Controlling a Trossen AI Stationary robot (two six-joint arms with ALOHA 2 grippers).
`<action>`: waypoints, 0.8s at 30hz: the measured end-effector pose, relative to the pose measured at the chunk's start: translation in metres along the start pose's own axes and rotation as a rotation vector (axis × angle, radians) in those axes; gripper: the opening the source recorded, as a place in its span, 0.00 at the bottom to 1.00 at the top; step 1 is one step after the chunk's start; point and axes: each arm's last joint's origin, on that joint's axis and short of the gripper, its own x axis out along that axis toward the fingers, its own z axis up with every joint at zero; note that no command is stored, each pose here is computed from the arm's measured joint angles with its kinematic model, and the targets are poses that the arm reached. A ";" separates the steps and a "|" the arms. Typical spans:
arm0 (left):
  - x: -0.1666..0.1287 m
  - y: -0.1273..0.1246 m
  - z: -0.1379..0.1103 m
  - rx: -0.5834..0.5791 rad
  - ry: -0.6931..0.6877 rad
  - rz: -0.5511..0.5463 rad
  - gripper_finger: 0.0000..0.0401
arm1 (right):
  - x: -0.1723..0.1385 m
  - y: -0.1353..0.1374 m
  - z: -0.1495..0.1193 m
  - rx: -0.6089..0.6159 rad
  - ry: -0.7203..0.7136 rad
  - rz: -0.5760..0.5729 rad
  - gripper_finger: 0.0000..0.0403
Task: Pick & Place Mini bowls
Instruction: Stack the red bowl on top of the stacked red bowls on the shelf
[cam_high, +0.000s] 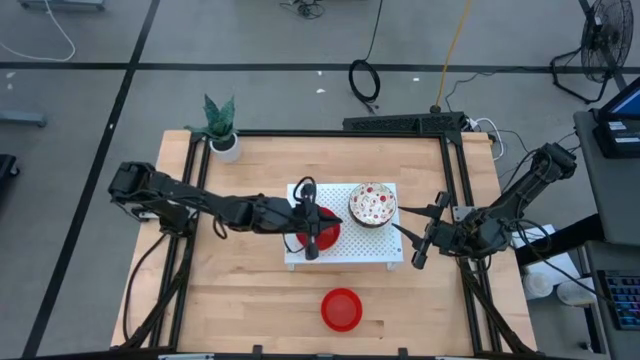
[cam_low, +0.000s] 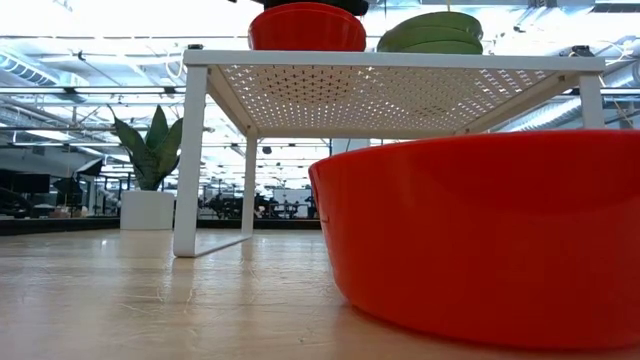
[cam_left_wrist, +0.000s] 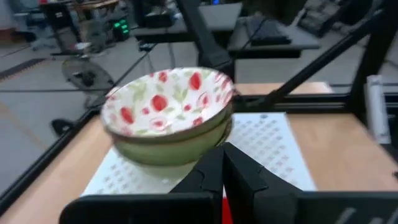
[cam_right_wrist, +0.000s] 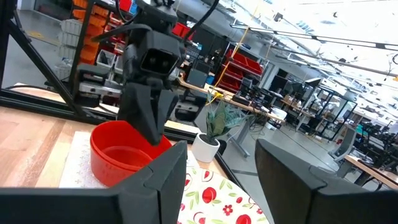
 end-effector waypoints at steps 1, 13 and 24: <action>0.000 0.001 0.000 0.002 0.005 0.021 0.02 | 0.000 0.000 0.000 0.000 0.000 0.000 0.44; -0.071 -0.024 0.046 0.087 -0.090 0.120 0.01 | 0.000 0.001 -0.002 -0.013 0.009 0.004 0.44; -0.137 -0.087 0.036 0.167 -0.025 0.303 0.03 | 0.002 0.021 -0.003 0.014 -0.103 0.324 0.44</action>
